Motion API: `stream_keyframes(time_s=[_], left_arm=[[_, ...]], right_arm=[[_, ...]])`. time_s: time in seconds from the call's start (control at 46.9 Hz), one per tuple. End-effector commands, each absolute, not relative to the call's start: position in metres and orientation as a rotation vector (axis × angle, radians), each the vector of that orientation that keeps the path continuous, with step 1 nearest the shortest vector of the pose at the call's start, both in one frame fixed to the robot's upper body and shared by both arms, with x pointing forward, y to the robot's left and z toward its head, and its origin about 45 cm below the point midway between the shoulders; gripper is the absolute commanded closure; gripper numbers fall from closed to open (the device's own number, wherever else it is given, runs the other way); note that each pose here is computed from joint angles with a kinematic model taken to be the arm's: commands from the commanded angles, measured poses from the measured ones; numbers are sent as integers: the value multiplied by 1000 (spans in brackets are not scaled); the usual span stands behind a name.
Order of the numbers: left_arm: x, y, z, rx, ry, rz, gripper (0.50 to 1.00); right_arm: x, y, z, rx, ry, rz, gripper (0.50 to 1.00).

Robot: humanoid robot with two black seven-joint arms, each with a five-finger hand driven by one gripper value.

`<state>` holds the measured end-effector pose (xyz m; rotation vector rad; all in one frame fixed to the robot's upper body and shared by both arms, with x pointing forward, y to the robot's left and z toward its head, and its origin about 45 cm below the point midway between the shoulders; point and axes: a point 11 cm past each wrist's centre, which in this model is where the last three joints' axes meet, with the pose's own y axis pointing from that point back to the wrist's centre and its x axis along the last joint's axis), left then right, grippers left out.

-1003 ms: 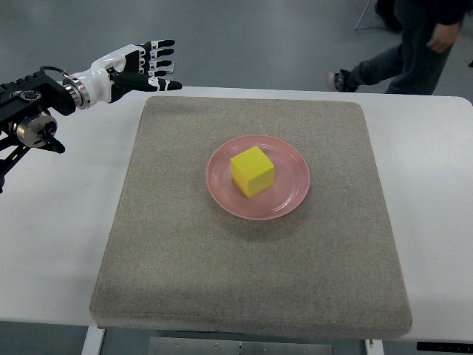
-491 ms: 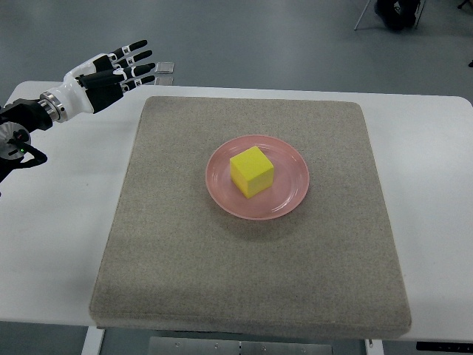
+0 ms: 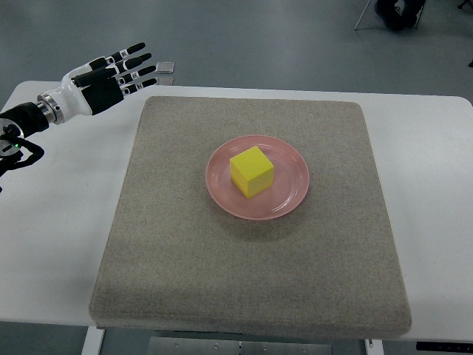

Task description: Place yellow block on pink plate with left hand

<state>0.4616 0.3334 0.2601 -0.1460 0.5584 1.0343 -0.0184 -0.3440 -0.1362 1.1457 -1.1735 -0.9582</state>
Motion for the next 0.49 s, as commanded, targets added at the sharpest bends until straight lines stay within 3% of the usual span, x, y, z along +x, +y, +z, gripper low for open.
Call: stream_keyframes(time_s=[0.0,0.47], left_arm=[[459,334,255,-135,570,1034,506],[459,332,253,-132,578,1032,506]], right_arm=[[-19,-342,-136,1150,-1171,-963,576],[-19,-325,-138,1188,-1163,-997,576]])
